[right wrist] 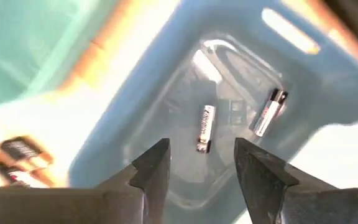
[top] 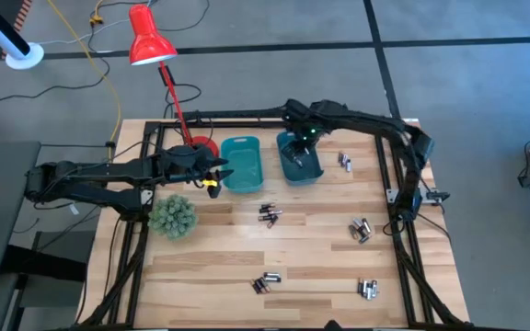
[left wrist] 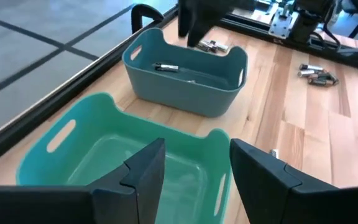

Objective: Sort batteries
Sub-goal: Put the black battery into the green bin

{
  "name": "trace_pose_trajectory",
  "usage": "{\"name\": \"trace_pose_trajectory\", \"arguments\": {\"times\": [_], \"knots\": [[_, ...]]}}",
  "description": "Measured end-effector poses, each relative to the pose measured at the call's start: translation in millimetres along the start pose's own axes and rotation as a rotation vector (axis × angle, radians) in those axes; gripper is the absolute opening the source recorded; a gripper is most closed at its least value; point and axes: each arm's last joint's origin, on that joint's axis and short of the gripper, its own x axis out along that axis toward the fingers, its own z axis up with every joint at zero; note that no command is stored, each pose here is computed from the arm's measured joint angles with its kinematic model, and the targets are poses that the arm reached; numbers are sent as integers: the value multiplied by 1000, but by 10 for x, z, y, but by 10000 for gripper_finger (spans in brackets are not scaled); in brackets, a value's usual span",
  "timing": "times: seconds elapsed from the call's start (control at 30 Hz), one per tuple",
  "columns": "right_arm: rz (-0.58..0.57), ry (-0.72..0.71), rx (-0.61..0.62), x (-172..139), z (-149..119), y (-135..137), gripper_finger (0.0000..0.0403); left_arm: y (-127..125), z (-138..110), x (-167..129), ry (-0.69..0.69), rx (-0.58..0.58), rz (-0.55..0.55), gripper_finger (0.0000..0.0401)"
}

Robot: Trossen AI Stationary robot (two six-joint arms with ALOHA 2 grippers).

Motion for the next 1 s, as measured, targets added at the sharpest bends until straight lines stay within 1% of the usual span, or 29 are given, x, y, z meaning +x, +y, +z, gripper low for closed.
{"name": "trace_pose_trajectory", "arguments": {"times": [0.13,0.23,0.3,0.43,0.53,0.63,0.77,0.9,1.0], "knots": [[34,-98,-19,-398,-99,54,190,-12,-4,-2,2,10,-5,174],[51,-153,-19,-611,-258,63,189,-86,-29,-16,18,66,-34,174],[34,-168,-1,-692,-416,49,189,-166,-51,-33,26,93,-54,174],[22,-210,50,-782,-788,-24,189,-321,-79,-82,8,103,-11,174],[39,-239,78,-814,-1056,-80,189,-405,-99,-107,-3,79,13,174],[55,-261,85,-838,-1287,-139,189,-507,-125,-73,1,59,3,174],[78,-280,86,-880,-1538,-181,189,-776,-47,82,6,86,-47,174],[112,-296,86,-939,-1723,-173,189,-1083,-18,332,66,149,-31,174],[136,-304,54,-980,-1834,-150,189,-1303,-20,533,93,122,-35,174]]}}
